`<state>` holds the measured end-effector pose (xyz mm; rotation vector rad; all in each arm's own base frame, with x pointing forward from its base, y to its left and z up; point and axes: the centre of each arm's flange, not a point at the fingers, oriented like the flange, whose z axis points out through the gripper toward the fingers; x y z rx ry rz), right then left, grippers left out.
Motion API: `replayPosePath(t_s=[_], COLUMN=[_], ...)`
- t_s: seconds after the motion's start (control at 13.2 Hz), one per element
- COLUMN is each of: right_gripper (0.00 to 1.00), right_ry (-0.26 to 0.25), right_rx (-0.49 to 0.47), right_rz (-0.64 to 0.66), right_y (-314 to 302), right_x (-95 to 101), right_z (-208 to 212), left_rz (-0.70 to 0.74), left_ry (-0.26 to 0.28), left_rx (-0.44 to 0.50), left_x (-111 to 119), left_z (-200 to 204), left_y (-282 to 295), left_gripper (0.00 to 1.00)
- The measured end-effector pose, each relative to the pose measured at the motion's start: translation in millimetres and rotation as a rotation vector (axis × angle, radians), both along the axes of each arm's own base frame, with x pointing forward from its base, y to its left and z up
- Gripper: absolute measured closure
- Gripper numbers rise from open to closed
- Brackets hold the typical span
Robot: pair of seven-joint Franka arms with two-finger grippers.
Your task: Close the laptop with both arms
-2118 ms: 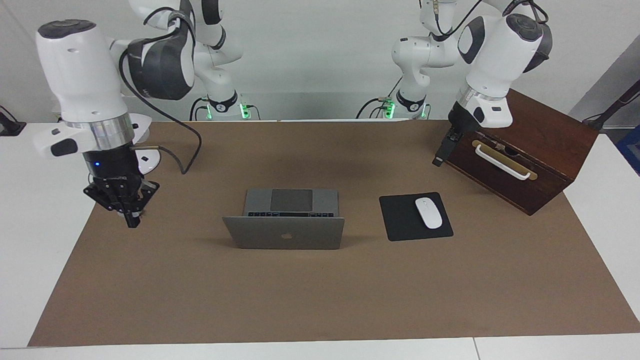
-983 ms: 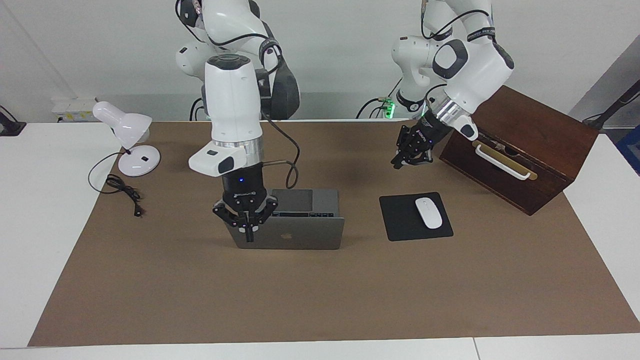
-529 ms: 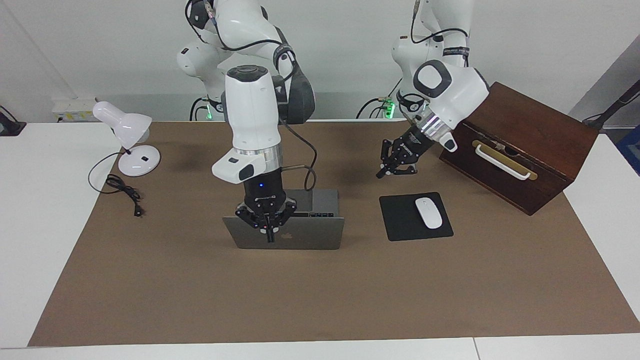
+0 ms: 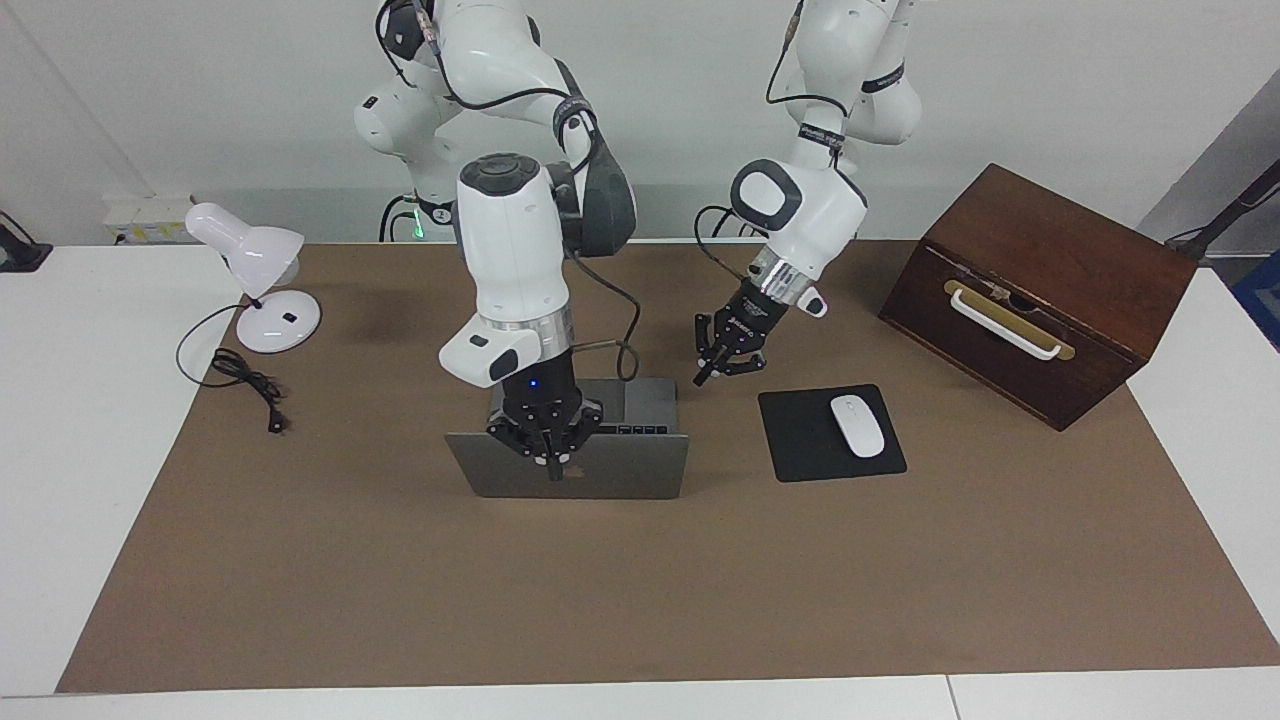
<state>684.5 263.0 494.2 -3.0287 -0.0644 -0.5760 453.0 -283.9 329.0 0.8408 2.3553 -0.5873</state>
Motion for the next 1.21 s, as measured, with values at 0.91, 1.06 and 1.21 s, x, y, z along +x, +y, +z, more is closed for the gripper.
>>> replayPosePath(t_s=[0.91, 1.06, 1.21], right_gripper=[0.99, 0.99, 0.99], right_ry=[0.221, 0.265, 0.298], right_rx=[0.055, 0.091, 0.108], right_rz=[0.012, 0.006, -0.003], right_y=[1.8, 1.9, -0.8], right_x=[-17.1, -20.4, -22.6], right_z=[-22.7, -27.4, -34.7], left_rz=[-0.016, -0.002, 0.002], left_ry=[0.009, 0.015, 0.019], left_rx=[0.05, 0.046, 0.05], left_x=[7.1, 5.9, 3.6], left_z=[-46.1, -47.7, -51.1], left_y=[-54.5, -54.2, -55.9], left_gripper=[0.99, 0.99, 0.99])
